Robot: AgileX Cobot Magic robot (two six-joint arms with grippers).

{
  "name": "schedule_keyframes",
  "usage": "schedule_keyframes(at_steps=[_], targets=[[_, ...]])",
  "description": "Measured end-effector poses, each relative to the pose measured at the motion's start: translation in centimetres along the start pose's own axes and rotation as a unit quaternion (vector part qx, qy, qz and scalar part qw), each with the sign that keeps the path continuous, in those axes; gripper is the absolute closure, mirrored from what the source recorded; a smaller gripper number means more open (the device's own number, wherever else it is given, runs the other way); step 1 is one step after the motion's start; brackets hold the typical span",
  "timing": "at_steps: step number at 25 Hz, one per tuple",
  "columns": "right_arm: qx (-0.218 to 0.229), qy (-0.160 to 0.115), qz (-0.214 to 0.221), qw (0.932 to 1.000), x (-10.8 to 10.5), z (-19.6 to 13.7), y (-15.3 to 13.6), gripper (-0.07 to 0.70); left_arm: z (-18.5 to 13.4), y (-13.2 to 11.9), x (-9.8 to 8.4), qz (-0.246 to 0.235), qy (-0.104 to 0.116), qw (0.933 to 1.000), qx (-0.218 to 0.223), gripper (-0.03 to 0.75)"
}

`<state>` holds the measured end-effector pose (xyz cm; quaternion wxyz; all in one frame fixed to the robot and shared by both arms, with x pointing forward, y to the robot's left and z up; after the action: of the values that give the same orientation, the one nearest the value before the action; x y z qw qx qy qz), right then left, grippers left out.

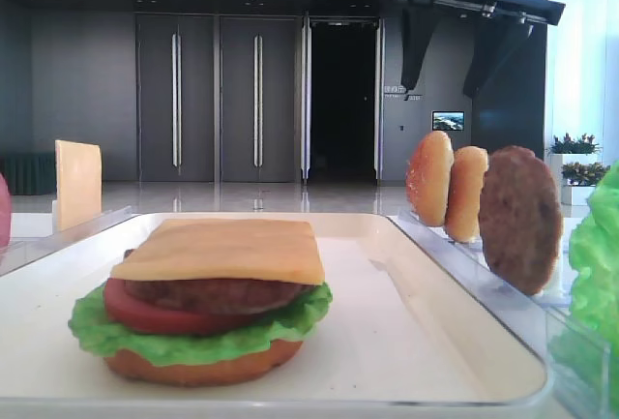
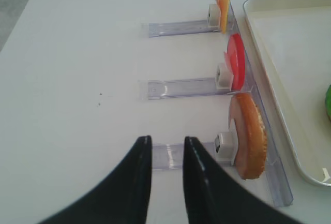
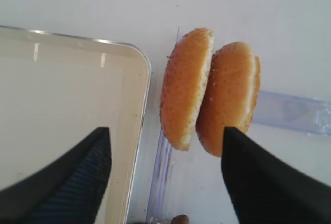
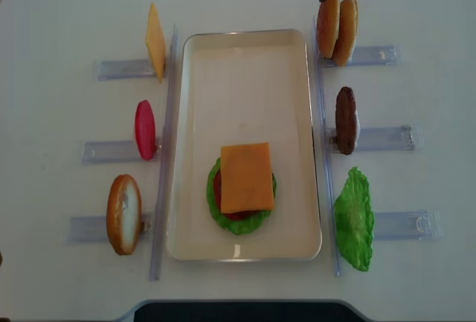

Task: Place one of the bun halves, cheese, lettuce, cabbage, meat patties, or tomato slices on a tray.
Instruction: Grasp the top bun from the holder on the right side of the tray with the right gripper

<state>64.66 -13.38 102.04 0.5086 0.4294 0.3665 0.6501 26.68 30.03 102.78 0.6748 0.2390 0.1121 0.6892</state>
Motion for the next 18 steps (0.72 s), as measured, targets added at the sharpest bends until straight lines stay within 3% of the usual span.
schedule_keyframes(at_steps=[18], targets=[[0.019, 0.02, -0.004, 0.9996, -0.3, 0.0, -4.0, 0.162, 0.0, 0.0, 0.1, 0.004, 0.002, 1.0, 0.001, 0.556]])
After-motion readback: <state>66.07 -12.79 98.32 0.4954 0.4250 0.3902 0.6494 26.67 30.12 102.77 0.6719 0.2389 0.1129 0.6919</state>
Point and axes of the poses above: a point on each arm's last joint axis where the gripper is mounted, y pointing back along that axis away from the gripper, x along the wrist's bending axis when the last joint is at zero, z = x × y, the point moved 4 cm from there along -y, pointing out along that axis toward the gripper, and after that the axes turned 6 degrees about -y, right-handed, at the moved point
